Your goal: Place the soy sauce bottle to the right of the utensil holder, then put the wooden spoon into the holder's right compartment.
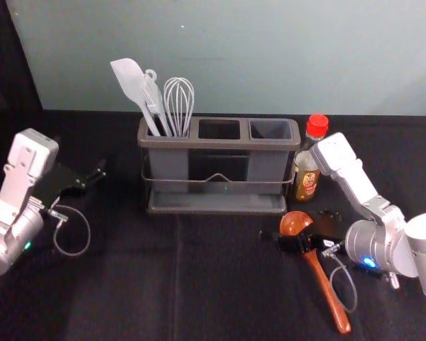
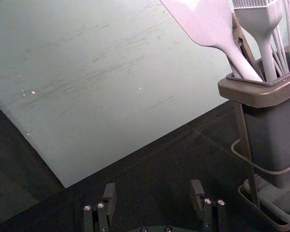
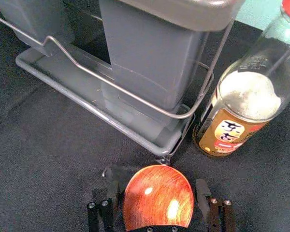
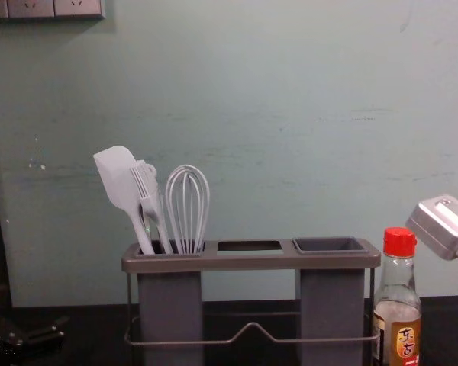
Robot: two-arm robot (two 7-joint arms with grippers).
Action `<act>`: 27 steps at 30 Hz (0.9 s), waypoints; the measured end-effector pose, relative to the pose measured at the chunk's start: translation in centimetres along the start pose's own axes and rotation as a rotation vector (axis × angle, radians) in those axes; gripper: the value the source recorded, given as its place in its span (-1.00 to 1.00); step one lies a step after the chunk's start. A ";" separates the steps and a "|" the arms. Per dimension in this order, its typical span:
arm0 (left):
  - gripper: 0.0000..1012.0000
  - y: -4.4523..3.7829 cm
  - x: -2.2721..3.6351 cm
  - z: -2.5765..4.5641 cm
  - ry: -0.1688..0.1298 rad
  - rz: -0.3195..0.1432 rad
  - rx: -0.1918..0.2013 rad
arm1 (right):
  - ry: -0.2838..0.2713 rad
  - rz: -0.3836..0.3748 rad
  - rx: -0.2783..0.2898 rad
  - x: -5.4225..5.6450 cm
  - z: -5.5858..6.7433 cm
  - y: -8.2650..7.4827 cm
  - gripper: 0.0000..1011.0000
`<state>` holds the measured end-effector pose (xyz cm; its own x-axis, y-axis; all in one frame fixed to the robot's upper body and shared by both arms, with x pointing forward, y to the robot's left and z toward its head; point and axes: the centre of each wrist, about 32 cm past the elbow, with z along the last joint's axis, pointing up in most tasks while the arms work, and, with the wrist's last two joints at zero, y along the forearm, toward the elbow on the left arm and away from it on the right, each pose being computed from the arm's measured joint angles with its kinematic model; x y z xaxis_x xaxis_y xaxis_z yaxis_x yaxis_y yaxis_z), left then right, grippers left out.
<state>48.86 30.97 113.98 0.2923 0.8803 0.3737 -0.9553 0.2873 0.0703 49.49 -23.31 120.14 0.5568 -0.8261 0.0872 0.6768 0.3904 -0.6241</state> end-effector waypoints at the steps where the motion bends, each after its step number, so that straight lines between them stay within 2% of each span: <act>1: 0.99 0.00 0.00 0.00 0.000 0.000 0.000 | 0.001 0.000 0.000 0.0 -0.1 0.0 0.98; 6: 0.99 0.00 0.00 0.00 0.000 0.000 0.000 | -0.001 0.000 0.000 0.0 -0.2 0.1 0.98; 15: 0.99 0.00 0.00 0.00 0.000 0.000 0.000 | -0.001 -0.006 0.007 0.1 -0.2 0.0 0.66; 19: 0.99 0.00 0.00 0.00 0.000 0.000 0.000 | -0.004 -0.009 0.016 0.0 0.0 -0.3 0.66; 27: 0.99 0.00 0.00 0.00 0.000 0.000 0.000 | -0.038 -0.004 0.067 -0.3 0.3 -2.6 0.66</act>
<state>48.86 30.97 113.98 0.2923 0.8803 0.3737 -0.9552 0.2873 0.0703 47.69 -23.99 121.96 0.5714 -0.8119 0.1199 0.7089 0.4147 -0.5705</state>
